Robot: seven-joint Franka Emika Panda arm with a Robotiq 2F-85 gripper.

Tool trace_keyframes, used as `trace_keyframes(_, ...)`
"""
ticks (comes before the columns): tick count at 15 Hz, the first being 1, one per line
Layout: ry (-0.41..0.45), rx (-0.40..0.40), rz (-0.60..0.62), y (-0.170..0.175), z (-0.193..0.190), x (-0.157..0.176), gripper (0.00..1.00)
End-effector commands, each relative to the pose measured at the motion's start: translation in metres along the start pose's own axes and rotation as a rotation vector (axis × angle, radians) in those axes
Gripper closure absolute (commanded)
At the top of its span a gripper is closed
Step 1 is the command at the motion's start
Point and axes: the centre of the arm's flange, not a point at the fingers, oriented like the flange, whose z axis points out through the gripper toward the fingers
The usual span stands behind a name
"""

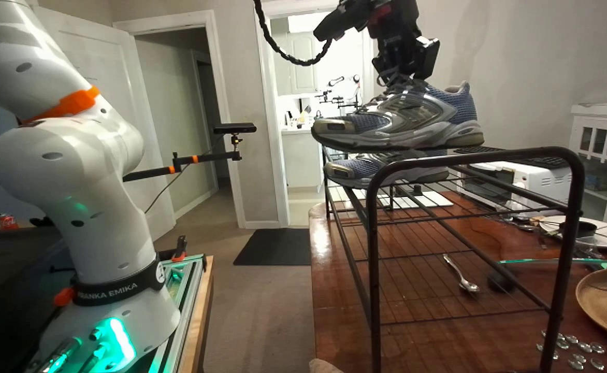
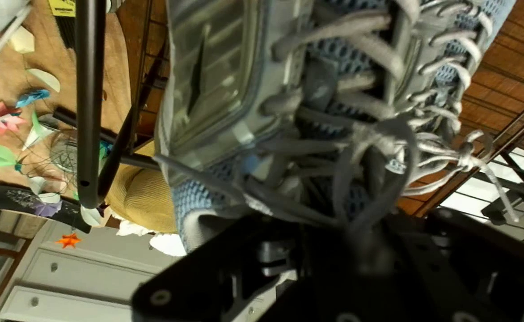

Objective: Move the sneaker on the left to the right.

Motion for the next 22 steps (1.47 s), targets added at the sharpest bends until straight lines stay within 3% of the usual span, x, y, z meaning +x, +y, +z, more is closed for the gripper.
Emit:
trace_keyframes(1,0.042,0.036,-0.011,0.001,0.004,-0.023,0.97)
trace_keyframes(10,0.124,0.15,0.046,0.003,0.031,-0.034,0.97)
trace_keyframes(22,0.133,0.144,0.065,0.018,0.045,-0.037,0.97)
